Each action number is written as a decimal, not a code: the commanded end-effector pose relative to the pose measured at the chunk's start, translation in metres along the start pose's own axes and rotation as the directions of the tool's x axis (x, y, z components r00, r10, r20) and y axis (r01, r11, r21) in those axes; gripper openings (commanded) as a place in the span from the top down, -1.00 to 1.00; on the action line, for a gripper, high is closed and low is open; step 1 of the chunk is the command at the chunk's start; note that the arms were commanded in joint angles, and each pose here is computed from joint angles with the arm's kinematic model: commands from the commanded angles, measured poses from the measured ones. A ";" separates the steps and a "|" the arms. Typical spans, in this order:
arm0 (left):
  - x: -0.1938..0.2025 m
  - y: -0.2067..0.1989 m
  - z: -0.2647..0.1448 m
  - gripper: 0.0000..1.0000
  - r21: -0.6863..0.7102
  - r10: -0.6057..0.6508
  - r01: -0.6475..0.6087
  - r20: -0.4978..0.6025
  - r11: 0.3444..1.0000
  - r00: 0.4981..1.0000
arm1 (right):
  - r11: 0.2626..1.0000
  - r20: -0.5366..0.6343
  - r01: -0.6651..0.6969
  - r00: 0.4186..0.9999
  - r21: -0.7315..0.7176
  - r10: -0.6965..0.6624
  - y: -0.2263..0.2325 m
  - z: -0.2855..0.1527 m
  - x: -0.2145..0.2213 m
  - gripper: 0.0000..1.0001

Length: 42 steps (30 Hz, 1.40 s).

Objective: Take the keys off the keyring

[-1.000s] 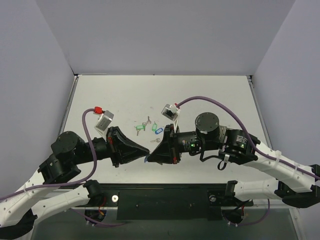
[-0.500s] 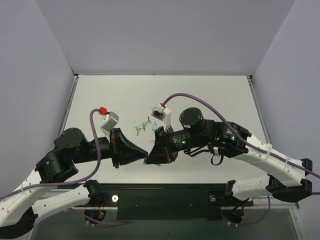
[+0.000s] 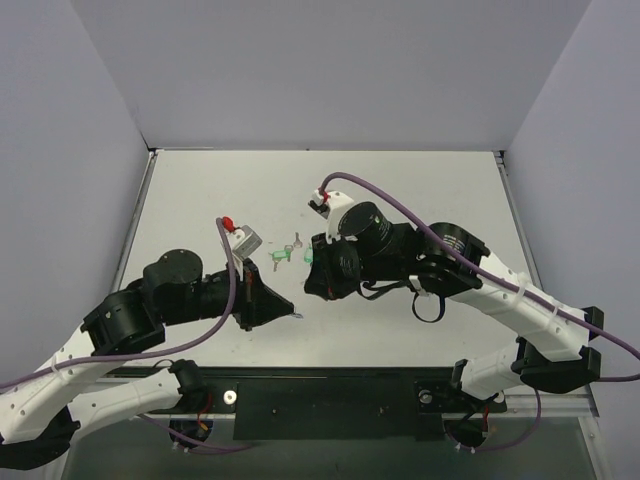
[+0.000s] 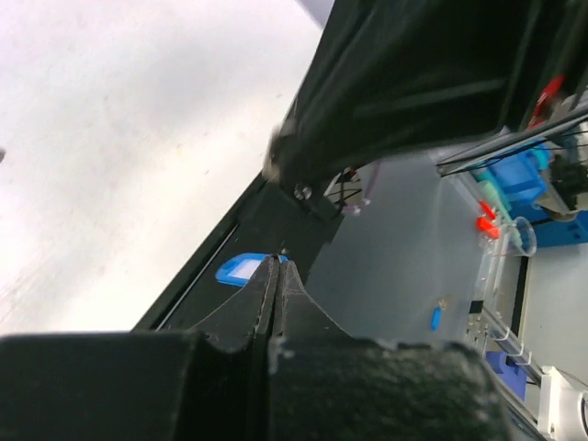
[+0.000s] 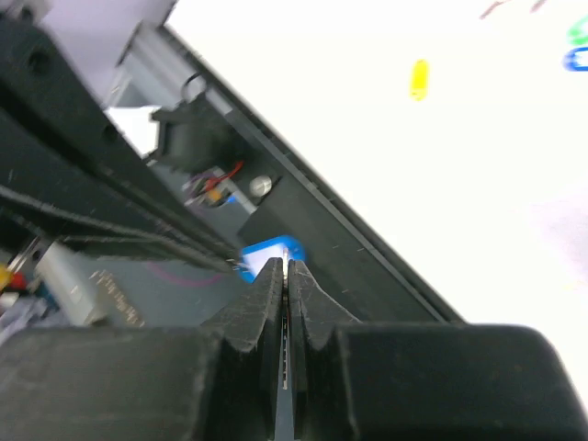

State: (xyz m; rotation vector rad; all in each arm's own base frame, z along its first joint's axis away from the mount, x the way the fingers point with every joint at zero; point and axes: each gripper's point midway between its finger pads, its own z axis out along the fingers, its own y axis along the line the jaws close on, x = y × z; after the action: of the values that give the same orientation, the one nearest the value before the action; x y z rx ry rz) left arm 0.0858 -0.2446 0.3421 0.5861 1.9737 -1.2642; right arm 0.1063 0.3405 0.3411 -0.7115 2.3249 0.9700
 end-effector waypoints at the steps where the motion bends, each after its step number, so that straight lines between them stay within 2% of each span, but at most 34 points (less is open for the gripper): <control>1: 0.003 0.025 -0.009 1.00 -0.166 -0.022 0.020 -0.012 0.986 1.000 | 0.969 0.096 0.009 0.995 0.249 -0.034 -0.049 -0.012 -0.018 1.00; 5: 0.002 0.049 -0.008 1.00 -0.292 -0.043 0.045 0.012 0.955 0.999 | 0.963 0.108 0.003 0.994 0.270 -0.034 -0.055 -0.016 -0.015 1.00; 12: -0.001 0.062 -0.010 1.00 -0.351 -0.069 0.091 0.073 0.932 0.995 | 0.955 0.109 0.002 0.993 0.295 -0.036 -0.064 -0.017 -0.009 1.00; 19: -0.009 0.103 -0.021 1.00 -0.552 -0.057 0.142 0.168 0.821 0.984 | 0.951 0.131 -0.032 0.991 0.306 -0.008 -0.069 -0.012 -0.006 1.00; 24: -0.014 0.118 -0.004 1.00 -0.591 -0.027 0.137 0.190 0.795 0.981 | 0.944 0.144 -0.050 0.990 0.326 0.003 -0.076 -0.013 -0.003 1.00; 28: -0.013 0.142 0.011 1.00 -0.660 -0.010 0.147 0.207 0.737 0.978 | 0.934 0.159 -0.078 0.987 0.349 0.023 -0.083 -0.015 0.001 1.00; 36: -0.014 0.186 0.049 1.00 -0.714 -0.012 0.134 0.172 0.687 0.985 | 0.920 0.196 -0.113 0.980 0.375 0.041 -0.097 -0.027 0.010 1.00; 38: -0.011 0.202 0.056 0.58 -0.726 -0.043 0.147 0.159 0.672 0.986 | 0.921 0.200 -0.120 0.979 0.371 0.047 -0.097 -0.029 0.011 1.00; 40: -0.013 0.213 0.064 0.03 -0.724 -0.070 0.161 0.154 0.671 0.986 | 0.920 0.202 -0.123 0.978 0.372 0.049 -0.098 -0.031 0.012 1.00; 41: -0.014 0.218 0.065 -0.06 -0.727 -0.075 0.164 0.153 0.666 0.985 | 0.918 0.204 -0.125 0.978 0.377 0.050 -0.100 -0.033 0.013 1.00; 42: -0.018 0.220 0.069 -0.24 -0.725 -0.075 0.163 0.152 0.669 0.985 | 0.919 0.205 -0.125 0.977 0.374 0.049 -0.099 -0.035 0.014 1.00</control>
State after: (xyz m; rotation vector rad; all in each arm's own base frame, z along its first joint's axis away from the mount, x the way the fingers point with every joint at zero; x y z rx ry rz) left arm 0.2481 -0.1989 0.1958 -0.0271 2.2723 -0.3494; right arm 0.1484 0.2617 0.3036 -0.3856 2.3091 0.5794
